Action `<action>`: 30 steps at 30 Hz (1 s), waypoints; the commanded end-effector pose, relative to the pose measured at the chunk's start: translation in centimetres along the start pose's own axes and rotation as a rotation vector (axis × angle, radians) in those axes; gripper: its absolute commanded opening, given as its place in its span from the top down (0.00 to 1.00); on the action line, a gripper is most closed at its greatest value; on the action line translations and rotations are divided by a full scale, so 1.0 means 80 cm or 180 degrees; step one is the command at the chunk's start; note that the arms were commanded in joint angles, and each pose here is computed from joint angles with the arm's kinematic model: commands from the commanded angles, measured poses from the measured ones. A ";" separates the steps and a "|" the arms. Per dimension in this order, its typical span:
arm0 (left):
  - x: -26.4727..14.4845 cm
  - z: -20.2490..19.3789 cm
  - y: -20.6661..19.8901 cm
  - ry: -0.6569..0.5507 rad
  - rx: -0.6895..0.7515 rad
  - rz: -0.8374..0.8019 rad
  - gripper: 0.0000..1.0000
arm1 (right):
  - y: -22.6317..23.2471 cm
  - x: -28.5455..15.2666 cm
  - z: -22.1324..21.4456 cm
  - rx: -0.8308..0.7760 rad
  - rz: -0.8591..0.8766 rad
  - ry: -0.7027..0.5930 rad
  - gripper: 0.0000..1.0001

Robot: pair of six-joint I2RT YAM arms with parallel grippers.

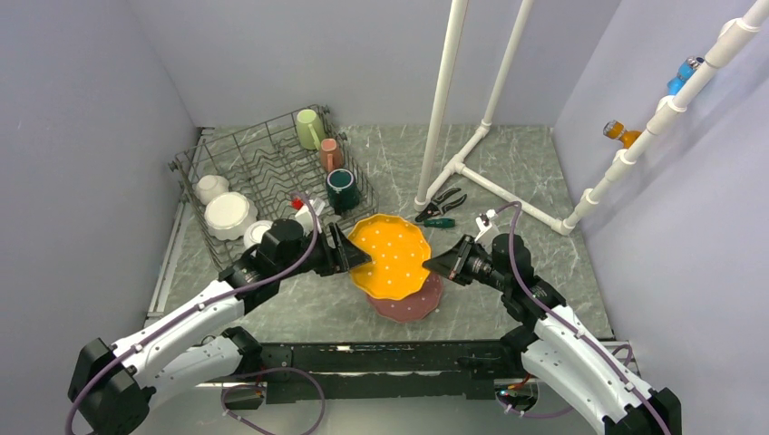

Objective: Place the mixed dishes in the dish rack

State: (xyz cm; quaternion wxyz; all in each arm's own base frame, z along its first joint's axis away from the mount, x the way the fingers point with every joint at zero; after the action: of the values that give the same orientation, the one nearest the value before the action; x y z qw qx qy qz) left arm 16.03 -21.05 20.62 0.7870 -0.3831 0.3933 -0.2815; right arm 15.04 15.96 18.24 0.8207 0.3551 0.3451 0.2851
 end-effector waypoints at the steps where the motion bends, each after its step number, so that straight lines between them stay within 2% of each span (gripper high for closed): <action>1: 0.001 0.007 -0.033 -0.0005 -0.0049 -0.0543 0.32 | 0.055 -0.013 0.031 -0.0153 0.0717 -0.0350 1.00; 8: -0.002 0.012 -0.024 -0.0081 -0.0119 -0.0410 0.42 | 0.055 -0.013 0.032 -0.0181 0.0710 -0.0361 1.00; 15: -0.010 0.024 -0.005 -0.0214 -0.0129 0.0027 0.32 | 0.054 -0.010 0.030 -0.0201 0.0713 -0.0314 1.00; 19: -0.004 0.029 -0.010 -0.0087 -0.0025 0.0023 0.32 | 0.054 -0.009 0.030 -0.0219 0.0718 -0.0304 1.00; 30: 0.006 0.032 -0.019 0.0230 0.0222 0.0050 0.46 | 0.052 -0.007 0.032 -0.0305 0.0660 -0.0301 1.00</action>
State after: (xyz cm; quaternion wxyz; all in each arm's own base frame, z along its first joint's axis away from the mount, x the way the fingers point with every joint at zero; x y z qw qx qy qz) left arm 18.08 -20.77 21.36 0.7911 -0.3610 0.4139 -0.2694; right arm 14.90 16.08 17.84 0.8177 0.3462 0.3530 0.2947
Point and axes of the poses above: each gripper's point midway between its finger pads, its own x axis out along the fingers, its own y axis along the line the jaws close on, z = x × y, the point moved 6 cm from there along -x, back along the fingers, and after that the axes turned 7 degrees about -x, right-handed, at the moved point
